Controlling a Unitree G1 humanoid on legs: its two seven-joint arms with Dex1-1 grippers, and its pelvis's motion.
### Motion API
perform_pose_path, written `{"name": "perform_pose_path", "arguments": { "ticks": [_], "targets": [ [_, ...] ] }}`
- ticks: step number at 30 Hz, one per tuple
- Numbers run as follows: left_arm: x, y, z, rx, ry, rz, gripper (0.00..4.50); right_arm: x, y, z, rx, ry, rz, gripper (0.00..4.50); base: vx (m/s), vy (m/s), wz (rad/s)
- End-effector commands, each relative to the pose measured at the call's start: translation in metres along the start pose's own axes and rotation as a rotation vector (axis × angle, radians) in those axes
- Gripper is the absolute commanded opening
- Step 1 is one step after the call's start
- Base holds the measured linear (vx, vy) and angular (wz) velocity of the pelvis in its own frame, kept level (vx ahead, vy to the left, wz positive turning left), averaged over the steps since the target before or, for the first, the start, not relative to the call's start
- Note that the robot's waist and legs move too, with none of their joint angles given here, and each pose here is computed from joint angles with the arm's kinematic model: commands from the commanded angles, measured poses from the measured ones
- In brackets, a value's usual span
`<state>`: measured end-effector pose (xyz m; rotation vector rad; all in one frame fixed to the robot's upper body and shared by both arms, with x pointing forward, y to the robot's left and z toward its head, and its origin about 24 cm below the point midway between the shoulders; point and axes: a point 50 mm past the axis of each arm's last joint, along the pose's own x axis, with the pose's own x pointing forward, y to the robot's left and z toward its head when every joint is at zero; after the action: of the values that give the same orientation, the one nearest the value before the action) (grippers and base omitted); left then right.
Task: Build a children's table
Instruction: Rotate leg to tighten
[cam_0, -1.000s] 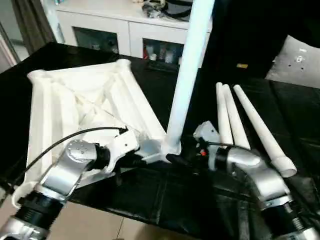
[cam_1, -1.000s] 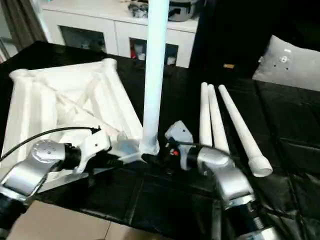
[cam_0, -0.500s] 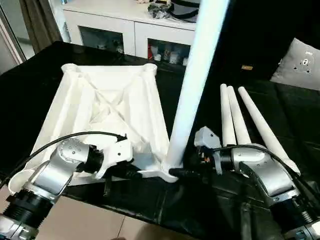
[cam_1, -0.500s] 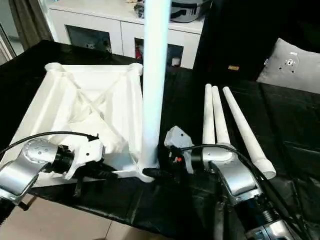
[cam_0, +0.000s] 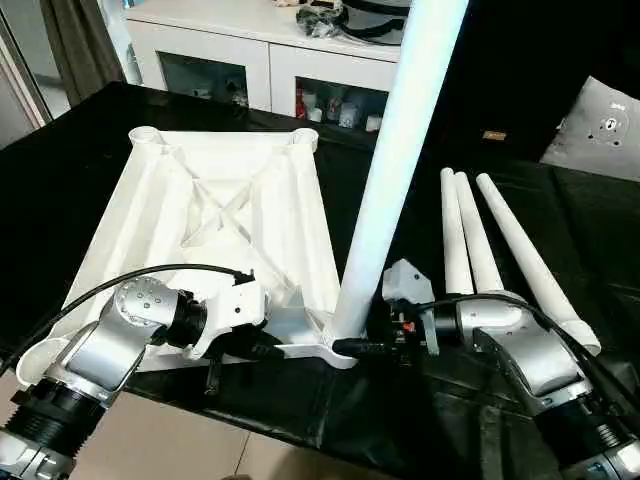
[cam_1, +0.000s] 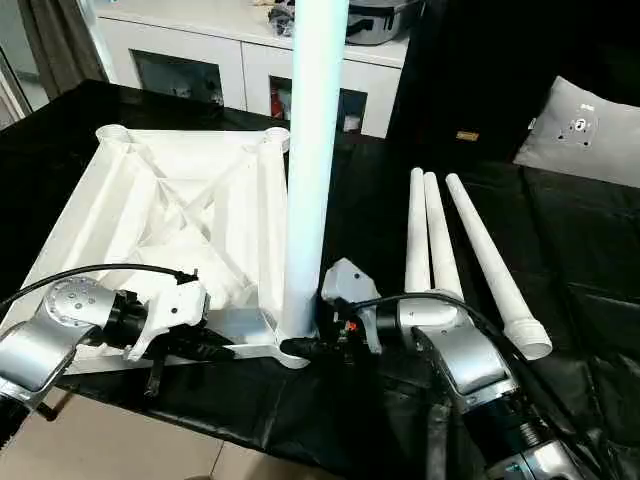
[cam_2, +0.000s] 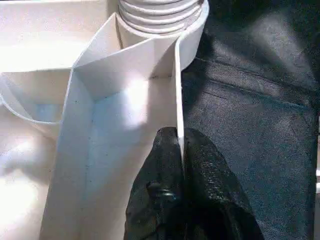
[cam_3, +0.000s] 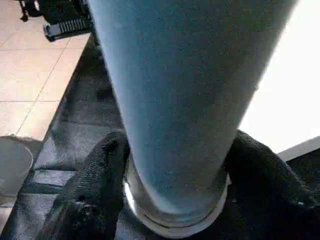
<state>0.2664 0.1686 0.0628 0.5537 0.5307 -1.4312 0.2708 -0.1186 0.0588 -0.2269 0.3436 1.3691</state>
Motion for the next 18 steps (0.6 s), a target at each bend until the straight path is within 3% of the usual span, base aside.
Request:
{"name": "perform_pose_path", "arguments": {
  "ticks": [1,6,7,10,11,18],
  "targets": [
    [0.004,-0.0025,0.007,0.054,-0.001,-0.057,0.0,-0.0009,0.0035,-0.0088,0.017,0.049,0.023,2.9,0.0,0.0,0.0],
    [0.0043,-0.0023,0.0075,0.054,-0.003,-0.054,0.0,0.0001,0.0037,-0.0108,0.034,0.051,0.011,2.9,0.0,0.0,0.0],
    [0.0042,-0.0022,0.0073,0.054,-0.003,-0.053,0.0,0.0004,0.0036,-0.0109,0.046,0.046,0.01,3.16,0.0,0.0,0.0],
    [0.0037,-0.0016,0.007,0.055,0.001,-0.051,0.0,0.0004,0.0028,-0.011,0.045,0.045,-0.006,3.26,0.0,0.0,0.0],
    [0.0036,-0.0015,0.0069,0.055,0.001,-0.05,0.0,0.0004,0.002,-0.0113,0.032,0.052,-0.018,3.49,0.0,0.0,0.0],
    [0.0024,-0.0002,0.0065,0.056,0.004,-0.045,0.0,0.0016,0.0015,-0.011,0.01,0.053,-0.031,3.49,0.0,0.0,0.0]
  ]
}}
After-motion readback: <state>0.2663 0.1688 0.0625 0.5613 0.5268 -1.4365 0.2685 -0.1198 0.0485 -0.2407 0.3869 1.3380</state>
